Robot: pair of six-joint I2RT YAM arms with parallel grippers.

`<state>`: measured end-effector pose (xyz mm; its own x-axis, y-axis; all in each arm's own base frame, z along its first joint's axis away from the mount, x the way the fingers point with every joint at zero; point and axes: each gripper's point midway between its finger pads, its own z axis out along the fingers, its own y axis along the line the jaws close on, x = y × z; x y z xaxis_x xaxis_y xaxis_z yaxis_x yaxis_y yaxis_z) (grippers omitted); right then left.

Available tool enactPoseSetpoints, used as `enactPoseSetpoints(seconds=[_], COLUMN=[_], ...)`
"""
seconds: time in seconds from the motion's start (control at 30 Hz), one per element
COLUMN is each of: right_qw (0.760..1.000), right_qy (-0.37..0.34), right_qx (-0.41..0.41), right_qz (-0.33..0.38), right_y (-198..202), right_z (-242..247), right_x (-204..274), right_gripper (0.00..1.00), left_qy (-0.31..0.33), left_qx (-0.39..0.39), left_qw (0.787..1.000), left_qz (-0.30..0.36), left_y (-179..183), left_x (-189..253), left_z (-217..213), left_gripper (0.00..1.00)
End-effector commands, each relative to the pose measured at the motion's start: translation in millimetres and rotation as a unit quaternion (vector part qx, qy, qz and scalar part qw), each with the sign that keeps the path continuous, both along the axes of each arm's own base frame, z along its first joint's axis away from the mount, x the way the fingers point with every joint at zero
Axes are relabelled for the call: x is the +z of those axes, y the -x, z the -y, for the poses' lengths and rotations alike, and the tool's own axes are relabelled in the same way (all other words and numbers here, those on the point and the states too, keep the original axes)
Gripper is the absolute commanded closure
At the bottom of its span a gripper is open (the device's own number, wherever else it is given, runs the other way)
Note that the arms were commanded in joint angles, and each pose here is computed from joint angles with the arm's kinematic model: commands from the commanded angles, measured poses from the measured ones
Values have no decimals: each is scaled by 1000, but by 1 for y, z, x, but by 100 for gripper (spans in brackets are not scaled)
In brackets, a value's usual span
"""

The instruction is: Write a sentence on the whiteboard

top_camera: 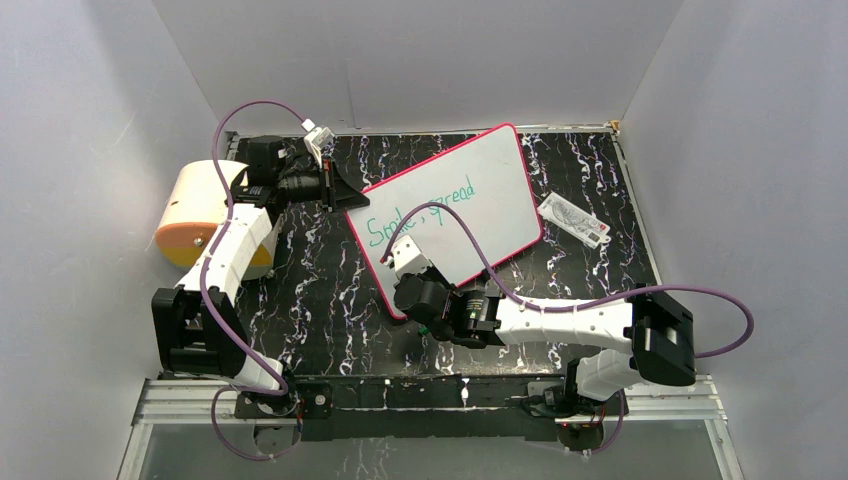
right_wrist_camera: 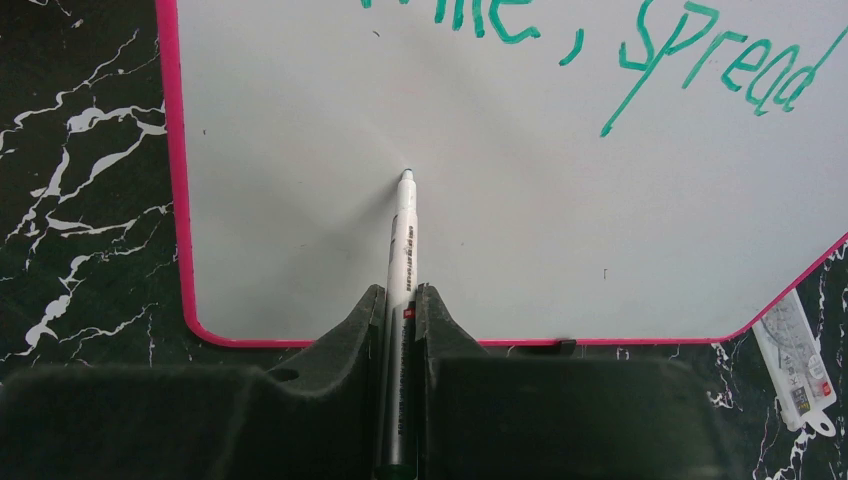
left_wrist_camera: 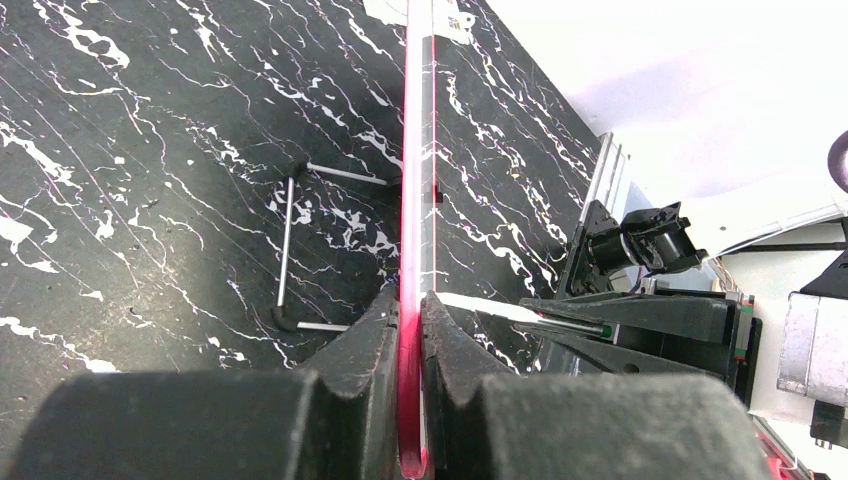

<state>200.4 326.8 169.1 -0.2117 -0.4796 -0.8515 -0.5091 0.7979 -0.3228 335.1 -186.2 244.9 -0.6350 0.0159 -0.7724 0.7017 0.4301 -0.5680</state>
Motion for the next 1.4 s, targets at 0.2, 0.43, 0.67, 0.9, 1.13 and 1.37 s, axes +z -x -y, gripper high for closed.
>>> enactPoseSetpoints(seconds=[0.2, 0.43, 0.67, 0.9, 1.13, 1.37], right_qw=[999, 999, 999, 998, 998, 997], right_qy=[-49, -53, -54, -55, -58, -71], right_qx=[10, 12, 7, 3, -4, -8], right_qz=[3, 1, 4, 7, 12, 21], right_y=[-5, -4, -5, -6, -8, -10], right_z=[-18, -19, -17, -16, -16, -16], right_x=[18, 19, 19, 21, 24, 32], right_gripper=[100, 100, 100, 100, 100, 100], left_qy=[-21, -21, -21, -21, -21, -22], left_qx=[4, 4, 4, 4, 4, 4], left_qw=[999, 999, 999, 999, 999, 999], left_qz=[-30, -29, -29, -30, -30, -29], left_y=[9, 9, 9, 8, 9, 8], left_x=[-22, -22, -22, -22, -22, -22], left_z=[1, 1, 1, 1, 1, 1], left_gripper=[100, 100, 100, 100, 100, 100])
